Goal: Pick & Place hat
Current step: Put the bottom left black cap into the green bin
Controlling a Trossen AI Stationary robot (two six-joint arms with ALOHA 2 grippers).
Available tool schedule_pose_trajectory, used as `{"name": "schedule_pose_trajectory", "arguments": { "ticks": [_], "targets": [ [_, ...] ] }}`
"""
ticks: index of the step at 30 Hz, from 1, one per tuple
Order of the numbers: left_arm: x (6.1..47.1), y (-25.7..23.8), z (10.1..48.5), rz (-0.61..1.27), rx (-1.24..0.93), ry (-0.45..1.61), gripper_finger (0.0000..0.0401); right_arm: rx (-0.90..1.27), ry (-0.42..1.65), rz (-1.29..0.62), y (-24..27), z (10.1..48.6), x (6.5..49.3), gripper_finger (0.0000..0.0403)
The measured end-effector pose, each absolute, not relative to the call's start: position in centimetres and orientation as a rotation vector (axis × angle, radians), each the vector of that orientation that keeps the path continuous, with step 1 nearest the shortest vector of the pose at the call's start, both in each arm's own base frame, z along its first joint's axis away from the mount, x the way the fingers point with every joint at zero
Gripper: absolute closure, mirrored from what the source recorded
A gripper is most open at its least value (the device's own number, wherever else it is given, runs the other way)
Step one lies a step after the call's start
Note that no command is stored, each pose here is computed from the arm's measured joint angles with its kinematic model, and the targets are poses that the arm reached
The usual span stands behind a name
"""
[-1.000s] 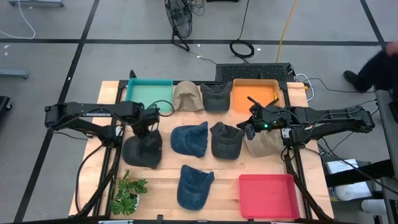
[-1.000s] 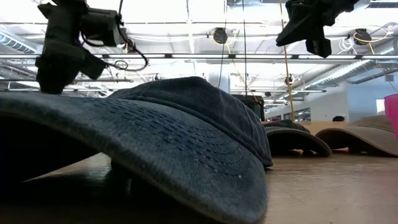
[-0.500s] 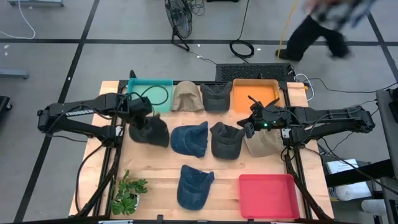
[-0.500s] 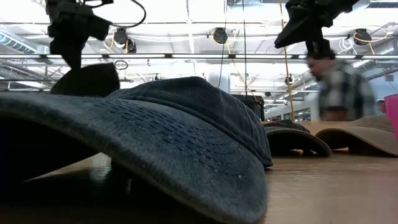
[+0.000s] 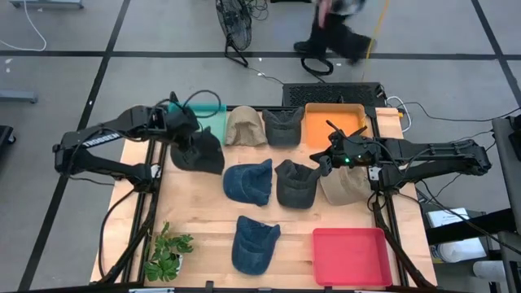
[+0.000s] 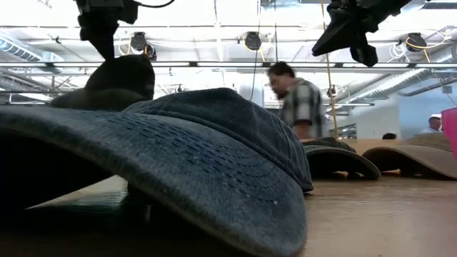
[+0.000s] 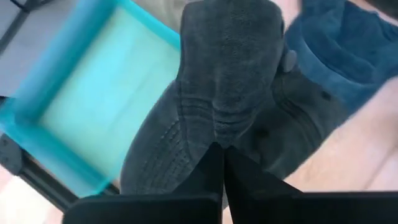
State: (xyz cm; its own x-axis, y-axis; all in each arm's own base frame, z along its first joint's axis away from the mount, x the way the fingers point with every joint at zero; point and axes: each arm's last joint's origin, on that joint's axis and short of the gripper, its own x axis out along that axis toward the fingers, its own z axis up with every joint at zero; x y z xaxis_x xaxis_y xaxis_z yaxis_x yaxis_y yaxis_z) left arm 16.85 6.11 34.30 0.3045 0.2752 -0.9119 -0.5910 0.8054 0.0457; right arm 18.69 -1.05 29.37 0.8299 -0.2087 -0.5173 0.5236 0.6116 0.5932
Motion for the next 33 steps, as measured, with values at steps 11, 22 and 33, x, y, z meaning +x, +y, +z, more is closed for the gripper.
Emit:
{"name": "schedule_pose_trajectory", "arguments": {
  "ticks": [11, 22, 33],
  "targets": [
    [16.1, 7.7, 35.3, 0.621, -0.311, 1.106, 0.0399, 0.833, 0.419, -0.442, -1.0, 29.4, 18.7, 0.0403],
    [15.9, 8.0, 36.1, 0.635, -0.303, 1.079, 0.0399, 0.833, 0.419, -0.442, -1.0, 29.4, 18.7, 0.0403],
    [15.9, 8.0, 36.1, 0.624, -0.252, 1.094, 0.0399, 0.806, 0.384, -0.51, -1.3, 29.4, 18.6, 0.0403]
  ]
}}
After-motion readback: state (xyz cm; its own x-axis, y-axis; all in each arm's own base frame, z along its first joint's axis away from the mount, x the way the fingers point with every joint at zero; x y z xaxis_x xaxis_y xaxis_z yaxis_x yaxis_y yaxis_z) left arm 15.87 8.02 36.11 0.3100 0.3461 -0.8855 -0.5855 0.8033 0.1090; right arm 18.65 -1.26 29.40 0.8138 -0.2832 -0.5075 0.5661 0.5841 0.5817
